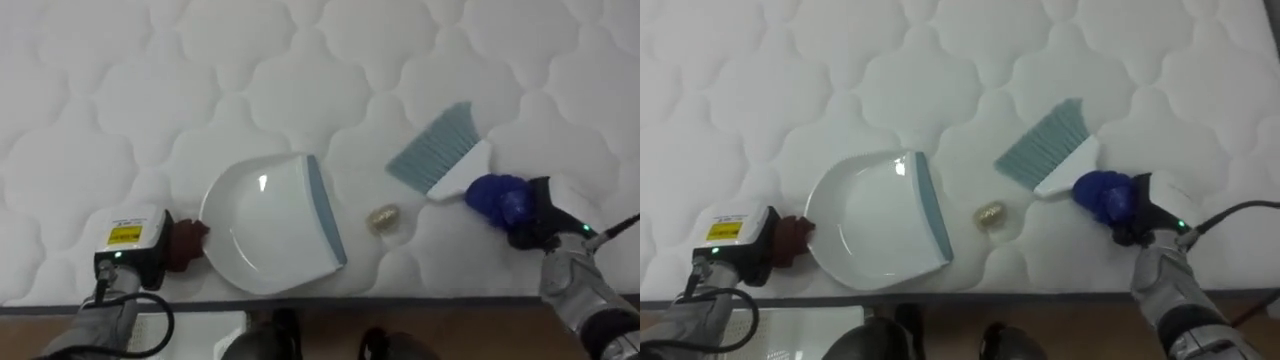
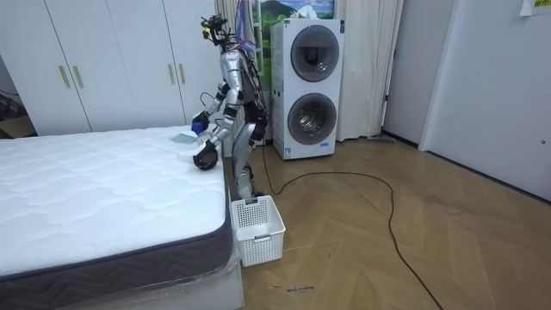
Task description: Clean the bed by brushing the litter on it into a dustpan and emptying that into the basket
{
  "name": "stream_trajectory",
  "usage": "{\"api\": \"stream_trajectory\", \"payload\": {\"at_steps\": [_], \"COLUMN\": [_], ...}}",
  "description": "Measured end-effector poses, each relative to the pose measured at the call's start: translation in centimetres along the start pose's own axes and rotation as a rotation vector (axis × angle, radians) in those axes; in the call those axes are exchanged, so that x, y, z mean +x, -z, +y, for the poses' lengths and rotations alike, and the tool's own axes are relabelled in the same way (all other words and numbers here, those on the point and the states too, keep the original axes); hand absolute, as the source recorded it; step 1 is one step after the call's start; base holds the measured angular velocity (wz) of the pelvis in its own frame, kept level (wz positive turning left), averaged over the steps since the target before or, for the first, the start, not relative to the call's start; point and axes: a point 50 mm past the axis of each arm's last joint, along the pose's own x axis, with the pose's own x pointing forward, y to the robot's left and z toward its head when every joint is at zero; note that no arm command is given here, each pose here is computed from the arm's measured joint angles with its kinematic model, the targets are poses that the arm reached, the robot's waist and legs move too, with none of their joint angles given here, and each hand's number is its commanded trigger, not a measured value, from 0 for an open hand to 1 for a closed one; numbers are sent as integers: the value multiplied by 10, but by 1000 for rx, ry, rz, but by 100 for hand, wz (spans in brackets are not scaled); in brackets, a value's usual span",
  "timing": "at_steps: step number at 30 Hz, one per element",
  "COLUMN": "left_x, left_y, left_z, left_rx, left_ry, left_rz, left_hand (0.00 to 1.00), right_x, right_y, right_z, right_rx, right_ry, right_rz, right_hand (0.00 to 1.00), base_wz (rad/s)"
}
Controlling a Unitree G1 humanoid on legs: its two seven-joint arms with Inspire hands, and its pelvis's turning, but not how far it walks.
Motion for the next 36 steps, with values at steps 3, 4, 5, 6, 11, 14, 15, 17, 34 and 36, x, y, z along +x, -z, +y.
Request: {"api": "stream_trajectory", "payload": {"at_steps": [3, 4, 5, 6, 11, 14, 15, 17, 34, 36], "left_x": [1, 2, 3, 3, 4, 5, 6, 6, 9, 10], "left_y": [4, 4, 5, 5, 8, 12, 12, 12, 17, 17], "left_z": [5, 6, 7, 8, 14, 19, 20, 21, 29, 30], "left_rx": [15, 17, 21, 24, 43, 93, 105, 106, 144, 145], "left_ry": [-21, -25, -29, -33, -50, -69, -72, -74, -72, -67], "left_rz": [-2, -2, -1, -4, -16, -35, -40, -41, -46, -48], "left_hand": [100, 100, 100, 100, 100, 100, 100, 100, 100, 100], "right_x": [10, 12, 16, 18, 20, 22, 23, 25, 29, 29], "right_y": [1, 0, 1, 2, -1, -5, -6, -8, -47, -49], "right_z": [-21, -26, -33, -39, -47, -52, -55, -59, -80, -81], "right_rx": [-132, -154, -202, -254, -415, -517, -548, -591, -968, -973], "right_ry": [73, 90, 118, 140, 183, 202, 213, 227, 239, 217], "right_rz": [-42, -51, -65, -79, -137, -192, -202, -210, -400, -392], "right_hand": [100, 100, 100, 100, 100, 100, 100, 100, 100, 100], "base_wz": [1, -4, 0, 0, 0, -7, -5, 0, -6, 0]}}
